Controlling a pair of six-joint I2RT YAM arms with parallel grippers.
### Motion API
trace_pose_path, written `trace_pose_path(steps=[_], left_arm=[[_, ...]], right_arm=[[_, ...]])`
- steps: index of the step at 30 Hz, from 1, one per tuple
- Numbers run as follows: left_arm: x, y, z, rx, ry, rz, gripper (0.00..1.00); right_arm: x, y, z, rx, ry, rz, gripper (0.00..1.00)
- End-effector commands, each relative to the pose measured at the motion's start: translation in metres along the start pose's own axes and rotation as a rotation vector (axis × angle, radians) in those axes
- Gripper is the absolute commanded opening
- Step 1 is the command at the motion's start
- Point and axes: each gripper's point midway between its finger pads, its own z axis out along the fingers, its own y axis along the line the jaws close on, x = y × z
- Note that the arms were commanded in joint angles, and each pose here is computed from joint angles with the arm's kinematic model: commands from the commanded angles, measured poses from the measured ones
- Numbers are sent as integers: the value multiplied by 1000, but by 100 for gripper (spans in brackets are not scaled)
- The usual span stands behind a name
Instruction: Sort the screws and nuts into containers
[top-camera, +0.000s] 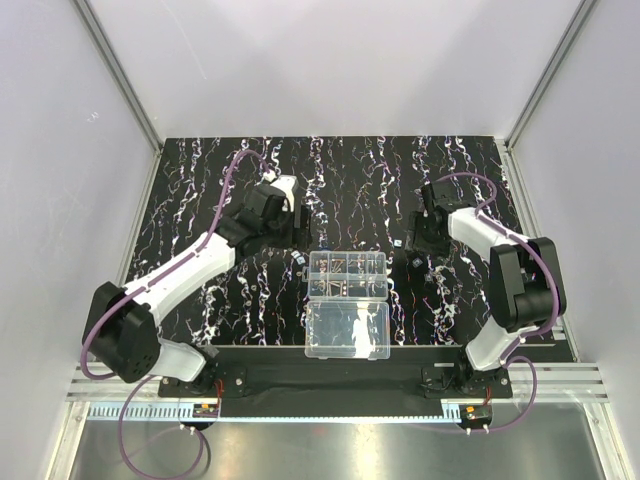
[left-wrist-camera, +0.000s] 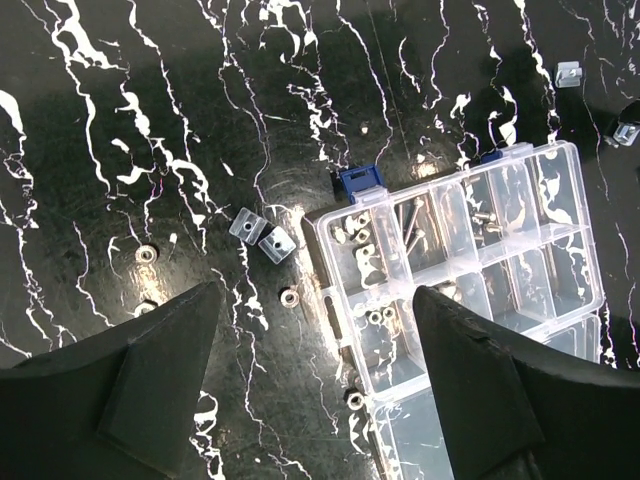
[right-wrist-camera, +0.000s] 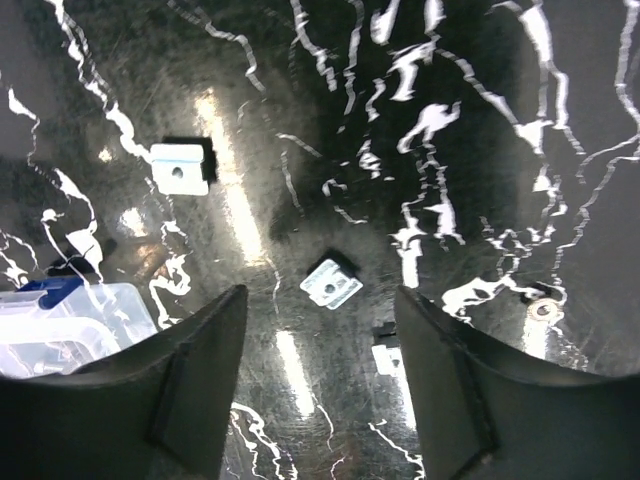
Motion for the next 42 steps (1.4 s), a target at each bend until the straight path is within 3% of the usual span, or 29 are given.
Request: trace_pose_path(steps=[1, 5, 15, 29, 37, 42], left_arm=[[-16, -1, -10, 4, -51, 0, 84], [-11, 2, -10, -7, -50, -1, 84], [-10, 4, -10, -14, -51, 0, 84], [-9, 9, -9, -38, -50, 3, 84], [-8, 10, -9, -46, -50, 4, 84], [-7, 11, -8, -48, -47, 5, 84]], right_arm=[[-11, 8, -1, 16, -37, -17, 67], [-6, 7, 5, 19, -8, -33, 59], [-4, 3, 8, 81, -3, 109, 54], [14, -2, 21, 169, 47, 127, 51], [9, -5, 26, 189, 29, 103, 38], [11, -4, 29, 174, 42, 71, 25]])
